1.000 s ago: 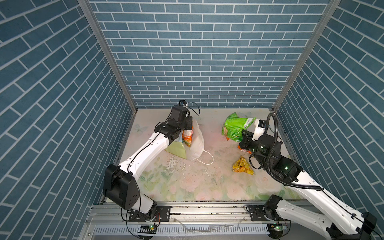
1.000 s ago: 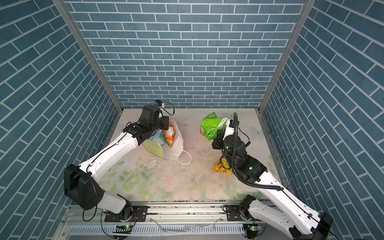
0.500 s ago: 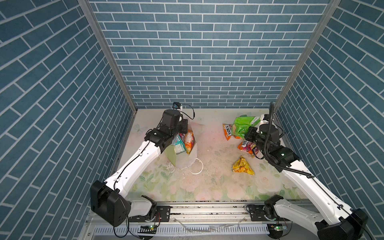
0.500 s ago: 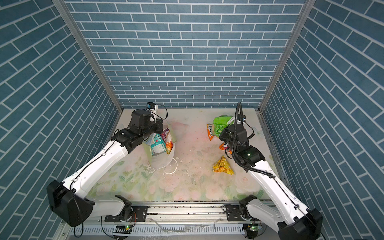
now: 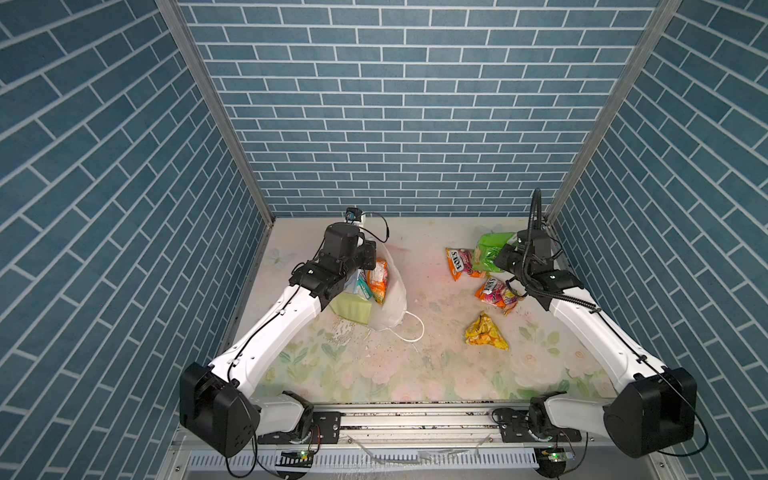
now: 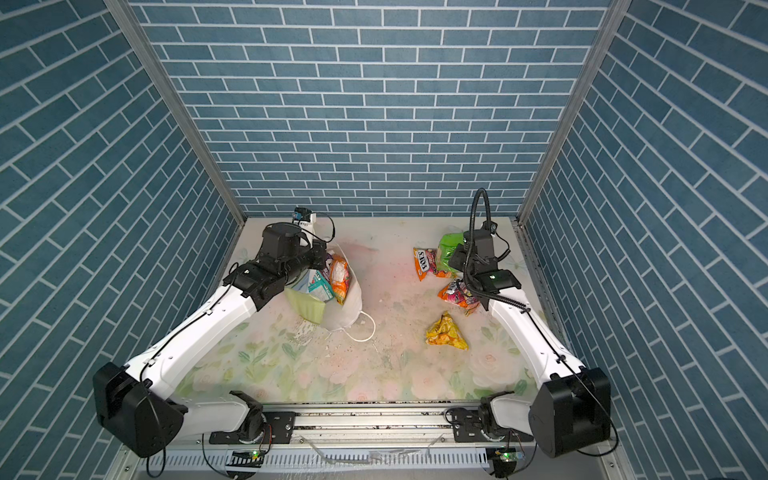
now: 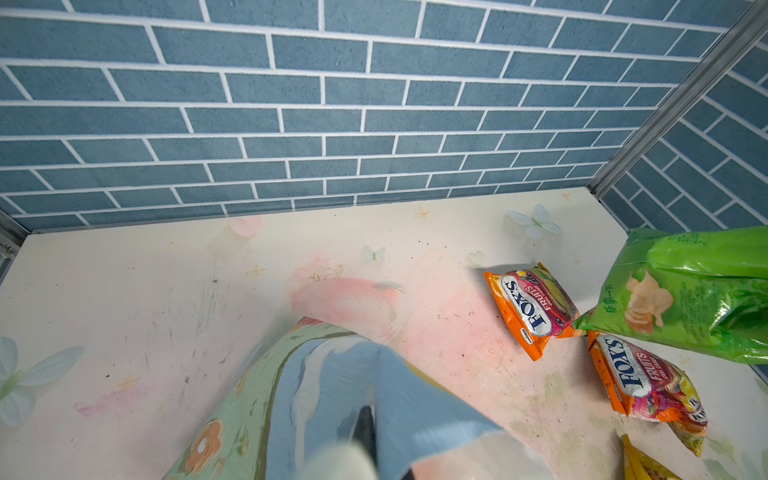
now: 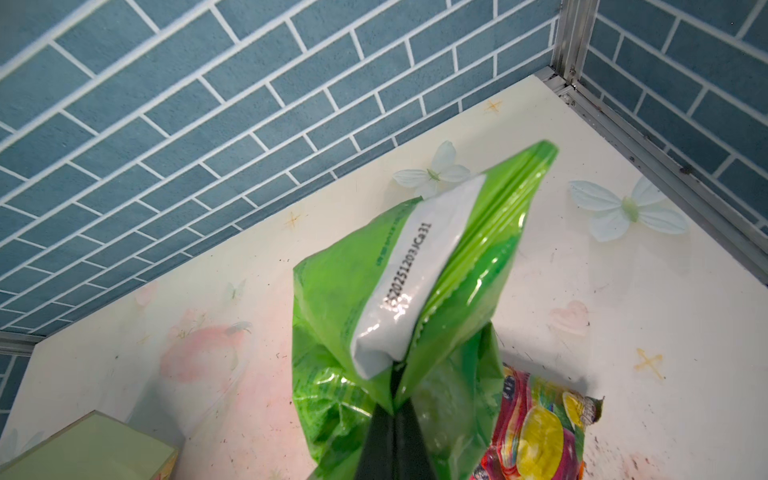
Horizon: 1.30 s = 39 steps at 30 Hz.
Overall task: Take the snacks out of the paper bag
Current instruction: 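Carry the green packet out of the bag toward the FOX'S packets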
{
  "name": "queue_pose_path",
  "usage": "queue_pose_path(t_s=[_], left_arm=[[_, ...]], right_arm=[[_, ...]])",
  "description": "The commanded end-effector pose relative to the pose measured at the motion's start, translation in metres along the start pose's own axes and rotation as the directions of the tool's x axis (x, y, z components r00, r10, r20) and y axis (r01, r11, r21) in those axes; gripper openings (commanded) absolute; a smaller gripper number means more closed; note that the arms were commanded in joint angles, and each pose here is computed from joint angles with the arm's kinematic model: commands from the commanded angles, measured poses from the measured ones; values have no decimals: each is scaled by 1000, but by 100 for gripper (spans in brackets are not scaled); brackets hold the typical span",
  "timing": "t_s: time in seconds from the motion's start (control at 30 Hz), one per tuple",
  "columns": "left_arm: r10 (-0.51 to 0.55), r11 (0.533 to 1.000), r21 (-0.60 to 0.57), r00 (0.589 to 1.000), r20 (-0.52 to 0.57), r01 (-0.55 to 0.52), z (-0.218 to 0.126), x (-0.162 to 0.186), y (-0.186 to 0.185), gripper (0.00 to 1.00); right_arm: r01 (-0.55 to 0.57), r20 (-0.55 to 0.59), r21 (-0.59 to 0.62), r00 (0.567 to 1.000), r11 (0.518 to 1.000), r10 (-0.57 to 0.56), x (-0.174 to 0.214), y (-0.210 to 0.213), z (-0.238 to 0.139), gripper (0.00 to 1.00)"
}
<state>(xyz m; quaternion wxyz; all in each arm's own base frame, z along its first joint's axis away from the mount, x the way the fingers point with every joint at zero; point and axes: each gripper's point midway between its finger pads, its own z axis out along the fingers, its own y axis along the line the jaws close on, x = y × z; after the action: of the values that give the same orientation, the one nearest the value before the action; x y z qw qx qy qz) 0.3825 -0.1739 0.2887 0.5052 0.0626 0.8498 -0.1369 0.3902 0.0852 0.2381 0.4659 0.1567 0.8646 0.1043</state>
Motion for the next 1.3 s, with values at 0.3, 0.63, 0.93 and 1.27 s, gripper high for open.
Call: queue_pose_path(t_s=[0.3, 0.63, 0.93, 1.27], left_arm=[[-16, 998, 53, 997, 75, 12, -5, -19, -9, 0], [-16, 999, 53, 997, 72, 12, -5, -18, -8, 0], [-14, 999, 48, 997, 71, 10, -7, -17, -7, 0], [-18, 998, 54, 998, 67, 15, -5, -16, -9, 0]], right_arm=[[151, 57, 277, 983, 949, -173, -26, -34, 26, 0], [221, 23, 357, 969, 908, -245, -36, -40, 56, 0], [245, -39, 350, 968, 904, -247, -21, -40, 79, 3], [177, -20, 178, 984, 968, -176, -17, -13, 66, 55]])
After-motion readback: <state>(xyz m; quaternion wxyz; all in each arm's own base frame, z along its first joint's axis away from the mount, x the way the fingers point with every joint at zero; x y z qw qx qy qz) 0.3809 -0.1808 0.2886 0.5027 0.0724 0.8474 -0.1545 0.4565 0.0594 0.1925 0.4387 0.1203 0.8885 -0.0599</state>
